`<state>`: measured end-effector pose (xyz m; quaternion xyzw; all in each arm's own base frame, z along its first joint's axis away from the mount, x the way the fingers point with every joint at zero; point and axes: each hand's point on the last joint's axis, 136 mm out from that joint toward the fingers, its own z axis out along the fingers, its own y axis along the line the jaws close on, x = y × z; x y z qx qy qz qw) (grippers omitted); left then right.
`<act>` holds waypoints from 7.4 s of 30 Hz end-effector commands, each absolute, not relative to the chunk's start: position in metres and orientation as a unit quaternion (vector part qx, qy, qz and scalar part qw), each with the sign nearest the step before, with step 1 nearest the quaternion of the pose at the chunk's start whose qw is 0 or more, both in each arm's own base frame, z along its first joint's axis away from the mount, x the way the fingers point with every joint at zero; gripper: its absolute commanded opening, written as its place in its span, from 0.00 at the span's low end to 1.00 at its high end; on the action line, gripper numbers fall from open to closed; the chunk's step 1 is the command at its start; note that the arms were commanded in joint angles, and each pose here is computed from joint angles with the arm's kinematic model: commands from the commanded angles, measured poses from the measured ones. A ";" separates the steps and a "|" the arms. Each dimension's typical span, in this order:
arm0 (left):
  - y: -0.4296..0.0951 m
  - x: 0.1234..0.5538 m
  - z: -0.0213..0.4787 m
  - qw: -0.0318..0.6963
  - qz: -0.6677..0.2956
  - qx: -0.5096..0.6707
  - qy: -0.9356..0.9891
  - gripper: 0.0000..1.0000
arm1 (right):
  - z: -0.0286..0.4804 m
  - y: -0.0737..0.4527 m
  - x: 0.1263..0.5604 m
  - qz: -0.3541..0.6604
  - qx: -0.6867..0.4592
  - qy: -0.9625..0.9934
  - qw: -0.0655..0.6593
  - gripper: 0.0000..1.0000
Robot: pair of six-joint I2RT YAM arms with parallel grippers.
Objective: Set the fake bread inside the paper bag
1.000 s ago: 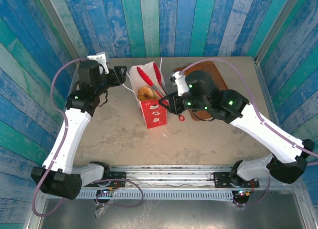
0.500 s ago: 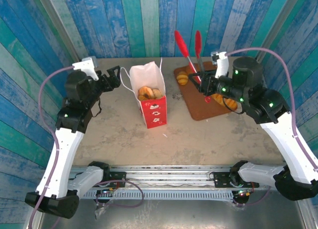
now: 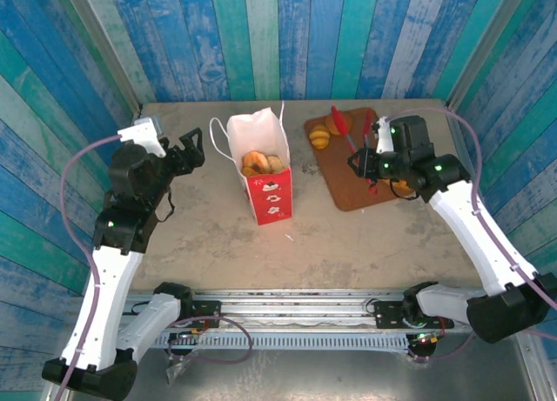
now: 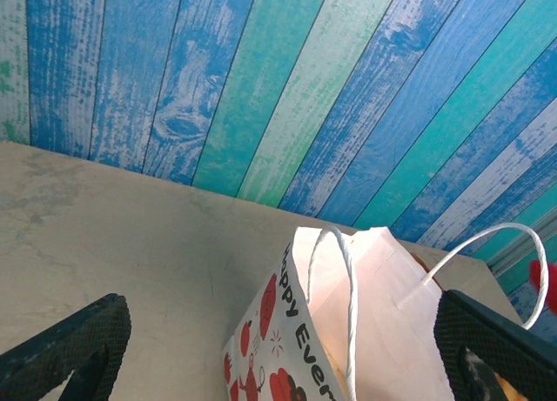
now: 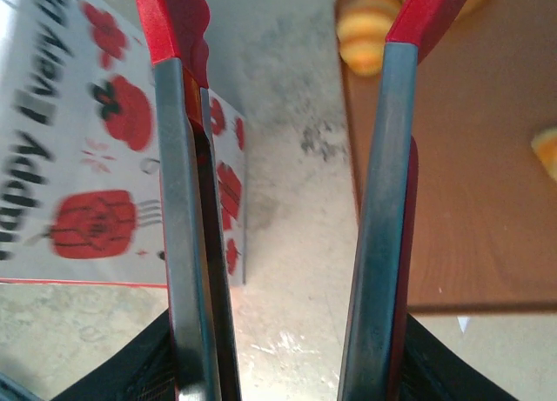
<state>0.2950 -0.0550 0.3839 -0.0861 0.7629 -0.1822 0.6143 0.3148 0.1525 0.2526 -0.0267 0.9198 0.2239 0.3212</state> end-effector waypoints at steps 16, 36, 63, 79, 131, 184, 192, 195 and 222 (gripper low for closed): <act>-0.045 0.282 0.373 0.616 -0.148 -0.082 0.769 0.94 | 0.156 0.188 0.366 0.309 -0.012 0.934 0.177 0.47; -0.052 0.288 0.354 0.603 -0.161 -0.076 0.778 0.94 | 0.103 0.202 0.424 0.318 0.025 0.937 0.141 0.45; -0.052 0.289 0.351 0.600 -0.164 -0.080 0.779 0.94 | 0.080 0.214 0.443 0.347 0.026 0.931 0.108 0.36; -0.052 0.287 0.355 0.603 -0.167 -0.081 0.776 0.94 | 0.108 0.200 0.426 0.325 0.011 0.935 0.140 0.18; -0.108 0.375 0.362 0.507 -0.280 -0.050 0.814 0.54 | 0.415 0.266 0.240 0.376 -0.203 0.806 0.410 0.15; -0.100 0.379 0.343 0.510 -0.256 -0.050 0.819 0.04 | 0.292 0.327 0.243 0.341 -0.216 0.872 0.277 0.40; -0.104 0.376 0.350 0.516 -0.273 -0.044 0.811 0.15 | 0.316 0.340 0.236 0.384 -0.237 0.848 0.279 0.40; -0.102 0.375 0.353 0.520 -0.267 -0.046 0.810 0.20 | 0.332 0.340 0.236 0.390 -0.244 0.837 0.297 0.40; -0.051 0.307 0.419 0.625 -0.183 -0.086 0.754 0.94 | 0.459 0.213 0.292 0.365 -0.142 0.786 0.478 0.41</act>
